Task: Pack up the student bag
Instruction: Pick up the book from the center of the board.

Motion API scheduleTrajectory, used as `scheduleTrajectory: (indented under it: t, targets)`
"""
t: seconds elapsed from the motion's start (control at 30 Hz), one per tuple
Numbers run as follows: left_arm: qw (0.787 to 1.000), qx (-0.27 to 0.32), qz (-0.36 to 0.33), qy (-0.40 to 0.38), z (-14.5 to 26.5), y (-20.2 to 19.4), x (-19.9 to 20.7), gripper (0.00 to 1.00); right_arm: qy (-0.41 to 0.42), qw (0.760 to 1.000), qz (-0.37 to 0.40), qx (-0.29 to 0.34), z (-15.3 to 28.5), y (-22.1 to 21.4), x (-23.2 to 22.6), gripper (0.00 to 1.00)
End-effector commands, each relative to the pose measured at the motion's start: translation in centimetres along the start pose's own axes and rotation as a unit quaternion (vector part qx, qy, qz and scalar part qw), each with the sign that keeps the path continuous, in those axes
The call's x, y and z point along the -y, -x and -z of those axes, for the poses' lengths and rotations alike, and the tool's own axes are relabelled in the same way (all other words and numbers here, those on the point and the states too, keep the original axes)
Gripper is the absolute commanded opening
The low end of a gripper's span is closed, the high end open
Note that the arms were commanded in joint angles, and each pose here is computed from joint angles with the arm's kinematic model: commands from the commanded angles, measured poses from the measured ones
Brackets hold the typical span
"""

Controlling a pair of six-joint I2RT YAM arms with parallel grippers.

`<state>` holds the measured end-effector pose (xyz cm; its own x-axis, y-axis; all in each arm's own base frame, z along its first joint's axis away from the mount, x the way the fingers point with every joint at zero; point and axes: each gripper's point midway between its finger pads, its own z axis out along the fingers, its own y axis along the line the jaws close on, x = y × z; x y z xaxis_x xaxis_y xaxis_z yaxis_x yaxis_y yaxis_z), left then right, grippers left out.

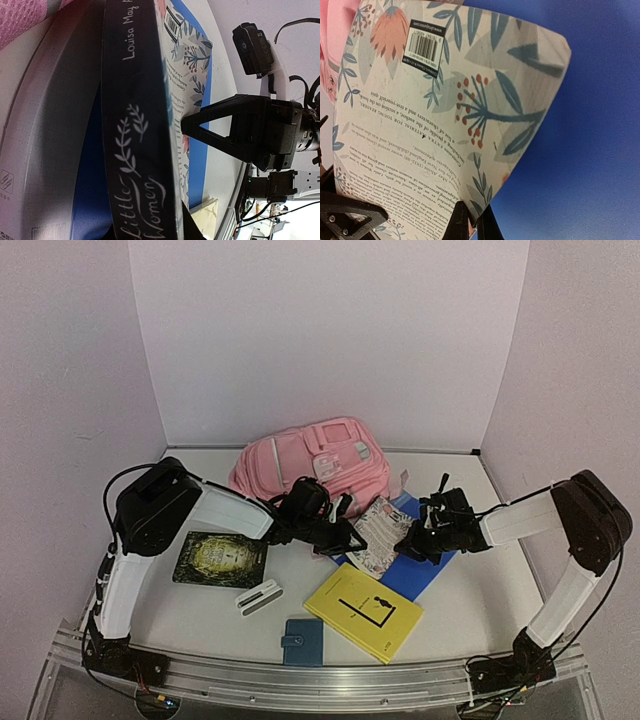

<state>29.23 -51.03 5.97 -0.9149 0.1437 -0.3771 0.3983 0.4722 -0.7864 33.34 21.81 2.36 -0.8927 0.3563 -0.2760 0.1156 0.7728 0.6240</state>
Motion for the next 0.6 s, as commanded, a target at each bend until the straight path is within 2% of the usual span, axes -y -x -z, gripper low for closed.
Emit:
scheduleTrajectory:
  t: [0.0,0.1,0.17,0.33,0.4,0.43,0.57]
  targets:
    - [0.990,-0.027,-0.092,-0.101,2.3,-1.7,9.8,0.10,-0.002,0.999,0.006,0.054,0.7,1.5,-0.6,0.01]
    - [0.990,-0.015,-0.108,-0.089,3.3,-1.3,10.3,0.02,-0.001,0.996,0.009,0.085,2.4,2.6,-1.3,0.10]
    - [0.989,-0.005,-0.119,-0.085,4.3,-0.9,10.9,0.00,-0.003,0.994,0.015,0.107,3.9,3.3,-1.8,0.21]
    - [0.984,0.013,-0.156,-0.081,7.0,-0.5,12.8,0.00,0.006,0.983,0.048,0.180,9.8,5.5,-4.4,0.73]
    - [0.982,0.019,-0.170,-0.079,8.2,-0.4,13.5,0.00,0.013,0.974,0.064,0.216,12.9,6.4,-5.6,0.92]
    - [0.981,0.019,-0.176,-0.078,8.7,-0.5,13.7,0.00,0.018,0.970,0.075,0.232,14.5,6.7,-6.2,0.98]
    - [0.977,0.013,-0.198,-0.082,11.0,-1.3,14.8,0.00,0.038,0.957,0.125,0.260,19.4,6.9,-8.7,0.98]
